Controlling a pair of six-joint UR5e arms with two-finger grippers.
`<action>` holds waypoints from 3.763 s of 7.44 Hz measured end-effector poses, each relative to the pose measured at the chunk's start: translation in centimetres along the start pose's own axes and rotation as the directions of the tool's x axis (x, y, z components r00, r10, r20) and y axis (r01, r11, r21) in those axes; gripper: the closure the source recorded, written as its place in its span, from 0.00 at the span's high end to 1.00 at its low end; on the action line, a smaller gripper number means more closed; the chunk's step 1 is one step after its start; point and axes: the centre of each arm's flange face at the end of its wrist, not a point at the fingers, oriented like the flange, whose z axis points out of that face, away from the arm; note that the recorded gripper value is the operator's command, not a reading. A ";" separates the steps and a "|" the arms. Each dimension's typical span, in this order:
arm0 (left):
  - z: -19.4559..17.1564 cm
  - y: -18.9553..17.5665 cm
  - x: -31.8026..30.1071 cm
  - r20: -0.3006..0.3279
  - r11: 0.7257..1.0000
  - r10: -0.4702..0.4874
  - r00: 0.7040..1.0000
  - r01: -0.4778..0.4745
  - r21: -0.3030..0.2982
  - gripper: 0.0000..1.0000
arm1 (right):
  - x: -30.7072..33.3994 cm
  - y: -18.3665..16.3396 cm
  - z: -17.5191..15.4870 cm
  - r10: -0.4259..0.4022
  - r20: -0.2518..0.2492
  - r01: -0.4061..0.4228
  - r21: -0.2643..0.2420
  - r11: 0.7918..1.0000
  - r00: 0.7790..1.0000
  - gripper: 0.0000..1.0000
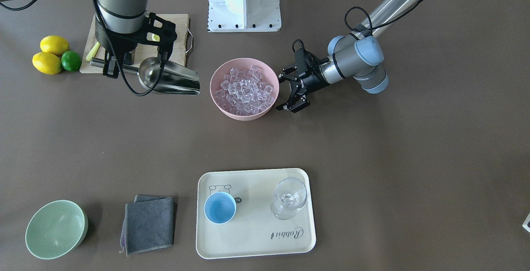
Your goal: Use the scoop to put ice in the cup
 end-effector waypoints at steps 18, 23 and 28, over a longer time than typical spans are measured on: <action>1.0 -0.7 0.4 -0.042 1.000 -0.028 0.999 0.028 0.002 0.98 | -2.9 -18.4 2.6 0.072 0.075 -0.055 -0.202 0.978 0.995 0.00; 1.0 -0.6 0.5 -0.043 1.000 -0.027 0.999 0.027 0.000 0.98 | -3.5 -20.6 2.5 0.180 0.062 -0.174 -0.091 0.981 0.982 0.00; 1.0 -0.5 0.5 -0.043 1.000 -0.027 0.999 0.027 -0.001 0.98 | -4.5 -19.0 3.0 0.247 0.044 -0.249 0.038 0.968 0.968 0.00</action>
